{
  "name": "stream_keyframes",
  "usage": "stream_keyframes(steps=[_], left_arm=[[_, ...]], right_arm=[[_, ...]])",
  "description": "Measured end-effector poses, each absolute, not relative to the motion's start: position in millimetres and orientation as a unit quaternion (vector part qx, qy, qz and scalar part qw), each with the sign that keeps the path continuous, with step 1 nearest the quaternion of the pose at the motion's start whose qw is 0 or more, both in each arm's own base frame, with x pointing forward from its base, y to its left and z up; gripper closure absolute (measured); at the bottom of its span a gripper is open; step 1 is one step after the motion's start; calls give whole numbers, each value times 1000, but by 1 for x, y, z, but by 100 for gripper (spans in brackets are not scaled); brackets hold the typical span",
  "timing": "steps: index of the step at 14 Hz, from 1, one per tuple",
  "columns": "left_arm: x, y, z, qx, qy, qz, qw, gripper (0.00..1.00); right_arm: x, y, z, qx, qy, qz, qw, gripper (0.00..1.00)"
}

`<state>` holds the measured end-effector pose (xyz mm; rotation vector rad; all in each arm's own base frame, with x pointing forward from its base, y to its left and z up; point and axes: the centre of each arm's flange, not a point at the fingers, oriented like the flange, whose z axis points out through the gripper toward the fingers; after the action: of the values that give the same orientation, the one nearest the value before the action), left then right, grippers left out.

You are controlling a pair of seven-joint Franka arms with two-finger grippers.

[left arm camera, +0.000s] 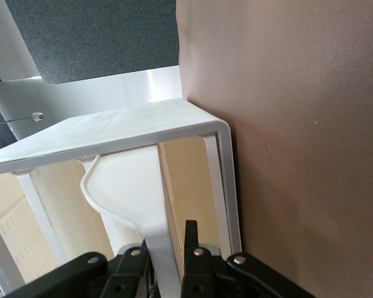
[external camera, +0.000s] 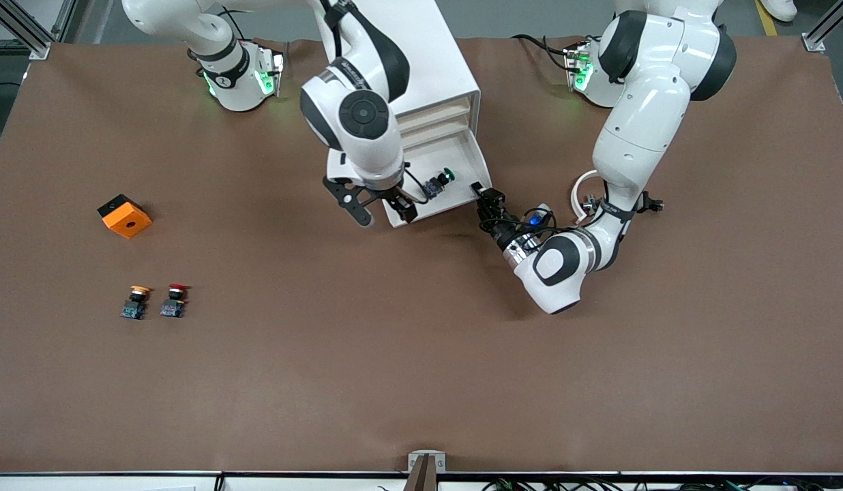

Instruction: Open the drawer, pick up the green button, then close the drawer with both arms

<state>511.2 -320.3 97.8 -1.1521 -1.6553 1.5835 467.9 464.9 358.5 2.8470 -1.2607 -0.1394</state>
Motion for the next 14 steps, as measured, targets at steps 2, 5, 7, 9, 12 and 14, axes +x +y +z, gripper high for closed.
stream_keyframes(steps=[2, 5, 7, 9, 12, 14], left_arm=[[512, -320, 97, -431, -620, 591, 283, 71], [515, -320, 99, -435, -620, 591, 276, 39], [520, -321, 103, -450, -614, 594, 260, 18], [533, -319, 114, -471, -607, 597, 231, 1], [563, -310, 142, -516, -587, 602, 163, 0], [578, -305, 164, -557, -557, 605, 113, 0]], right_arm=[[458, 475, 352, 917, -396, -46, 17, 0], [443, 493, 339, 920, -389, -45, 23, 0], [436, 504, 327, 919, -392, -41, 19, 0], [430, 514, 313, 918, -394, -38, 17, 0], [422, 524, 295, 919, -392, -36, 19, 0], [418, 530, 284, 919, -393, -34, 18, 0]])
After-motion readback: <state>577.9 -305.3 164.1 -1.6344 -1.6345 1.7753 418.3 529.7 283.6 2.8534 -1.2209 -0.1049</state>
